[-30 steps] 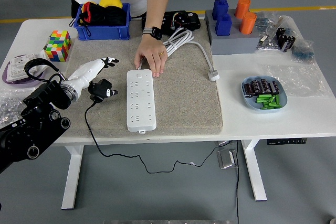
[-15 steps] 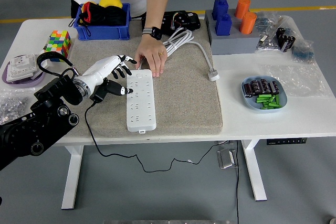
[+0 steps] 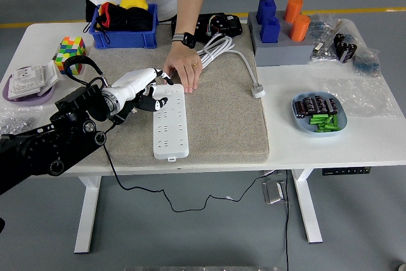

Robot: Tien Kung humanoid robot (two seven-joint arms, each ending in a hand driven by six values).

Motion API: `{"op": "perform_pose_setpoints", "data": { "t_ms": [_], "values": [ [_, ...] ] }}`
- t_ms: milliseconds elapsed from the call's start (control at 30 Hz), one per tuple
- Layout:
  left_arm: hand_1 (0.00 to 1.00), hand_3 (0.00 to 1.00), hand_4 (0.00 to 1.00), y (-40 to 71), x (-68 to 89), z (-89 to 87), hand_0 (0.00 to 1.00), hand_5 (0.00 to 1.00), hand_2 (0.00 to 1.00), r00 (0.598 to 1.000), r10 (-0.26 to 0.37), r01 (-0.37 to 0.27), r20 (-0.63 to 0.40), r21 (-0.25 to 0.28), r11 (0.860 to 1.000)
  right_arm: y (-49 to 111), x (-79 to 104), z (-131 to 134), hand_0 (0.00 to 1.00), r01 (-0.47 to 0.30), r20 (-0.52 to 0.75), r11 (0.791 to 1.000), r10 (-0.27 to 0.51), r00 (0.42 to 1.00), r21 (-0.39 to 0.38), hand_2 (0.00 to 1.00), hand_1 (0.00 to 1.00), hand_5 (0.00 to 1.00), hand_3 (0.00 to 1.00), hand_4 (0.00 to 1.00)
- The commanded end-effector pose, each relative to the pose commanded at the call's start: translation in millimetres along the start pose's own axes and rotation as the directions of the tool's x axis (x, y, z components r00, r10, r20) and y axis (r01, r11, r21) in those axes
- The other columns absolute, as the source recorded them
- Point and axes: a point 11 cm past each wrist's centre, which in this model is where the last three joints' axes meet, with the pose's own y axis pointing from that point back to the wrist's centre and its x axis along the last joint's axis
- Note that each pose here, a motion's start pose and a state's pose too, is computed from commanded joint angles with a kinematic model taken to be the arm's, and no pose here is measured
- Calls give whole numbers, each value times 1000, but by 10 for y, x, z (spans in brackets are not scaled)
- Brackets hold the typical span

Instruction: Pull the plug out,throw it away,press the button

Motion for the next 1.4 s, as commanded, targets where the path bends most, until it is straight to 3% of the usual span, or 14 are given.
{"op": "perform_pose_setpoints", "data": {
  "t_ms": [233,667,900,1400],
  "values": [
    [7,735,556,-92,-71,-45,44,101,115,998,-52,50,43,56,997,0,1,5,753,0,-1,1000,0,1000,-1,669,686,671,671,768],
    [7,753,545,-208,-64,-20,42,114,111,998,-56,52,38,90,995,-5,-32,26,752,6,10,1000,-6,1000,-3,669,686,671,671,767],
    [4,754,538,-237,-110,-46,38,125,109,994,-89,81,60,126,989,-6,-32,37,753,6,10,1000,-6,1000,-6,669,686,671,671,767],
    [2,720,541,-253,-156,-25,32,118,98,986,-135,120,95,147,982,-5,-36,11,753,7,17,1000,-7,1000,0,669,687,671,671,768]
  ]
}}
